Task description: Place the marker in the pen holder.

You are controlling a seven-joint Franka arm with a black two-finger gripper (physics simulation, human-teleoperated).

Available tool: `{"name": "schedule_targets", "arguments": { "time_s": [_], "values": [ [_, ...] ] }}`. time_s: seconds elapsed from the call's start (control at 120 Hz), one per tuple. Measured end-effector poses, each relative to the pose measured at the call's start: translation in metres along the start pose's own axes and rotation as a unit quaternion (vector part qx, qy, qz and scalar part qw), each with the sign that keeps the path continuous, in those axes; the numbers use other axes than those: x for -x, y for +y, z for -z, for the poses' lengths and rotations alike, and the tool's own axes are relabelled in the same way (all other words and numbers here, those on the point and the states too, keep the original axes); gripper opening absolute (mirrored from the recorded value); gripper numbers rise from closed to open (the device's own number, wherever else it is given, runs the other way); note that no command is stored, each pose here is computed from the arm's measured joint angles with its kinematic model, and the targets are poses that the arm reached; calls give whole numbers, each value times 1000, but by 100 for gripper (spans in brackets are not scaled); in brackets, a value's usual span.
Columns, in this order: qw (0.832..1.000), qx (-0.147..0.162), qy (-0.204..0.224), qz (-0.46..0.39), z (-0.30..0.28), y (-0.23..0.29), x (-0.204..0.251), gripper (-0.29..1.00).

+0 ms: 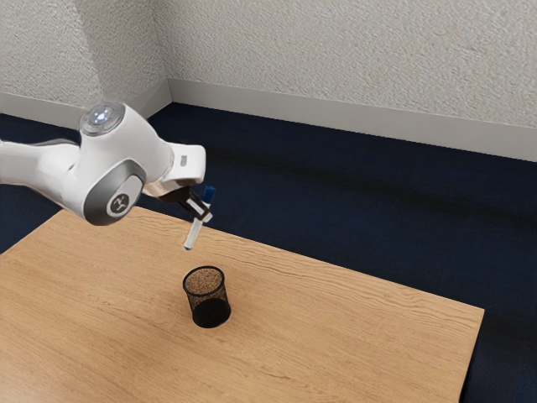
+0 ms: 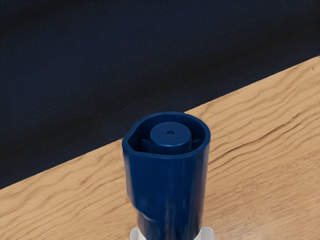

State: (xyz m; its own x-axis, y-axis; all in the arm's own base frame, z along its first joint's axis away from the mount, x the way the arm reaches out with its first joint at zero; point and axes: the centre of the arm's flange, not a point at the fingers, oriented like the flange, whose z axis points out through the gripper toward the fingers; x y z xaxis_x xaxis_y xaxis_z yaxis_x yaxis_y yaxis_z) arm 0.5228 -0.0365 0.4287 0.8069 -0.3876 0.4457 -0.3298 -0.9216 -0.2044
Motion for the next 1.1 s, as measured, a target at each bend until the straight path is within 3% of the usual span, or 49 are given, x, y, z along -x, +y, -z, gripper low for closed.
{"name": "schedule_targets", "arguments": {
  "time_s": [0.633,0.833,0.933,1.0,1.1],
  "values": [
    [998,23,-29,51,-19,54,34,-6],
    [996,23,-44,77,-5,50,33,37],
    [995,14,-19,94,21,34,15,49],
    [992,-3,20,126,53,-8,-15,55],
    [984,-10,53,169,142,-68,-108,61]
  ]
}}
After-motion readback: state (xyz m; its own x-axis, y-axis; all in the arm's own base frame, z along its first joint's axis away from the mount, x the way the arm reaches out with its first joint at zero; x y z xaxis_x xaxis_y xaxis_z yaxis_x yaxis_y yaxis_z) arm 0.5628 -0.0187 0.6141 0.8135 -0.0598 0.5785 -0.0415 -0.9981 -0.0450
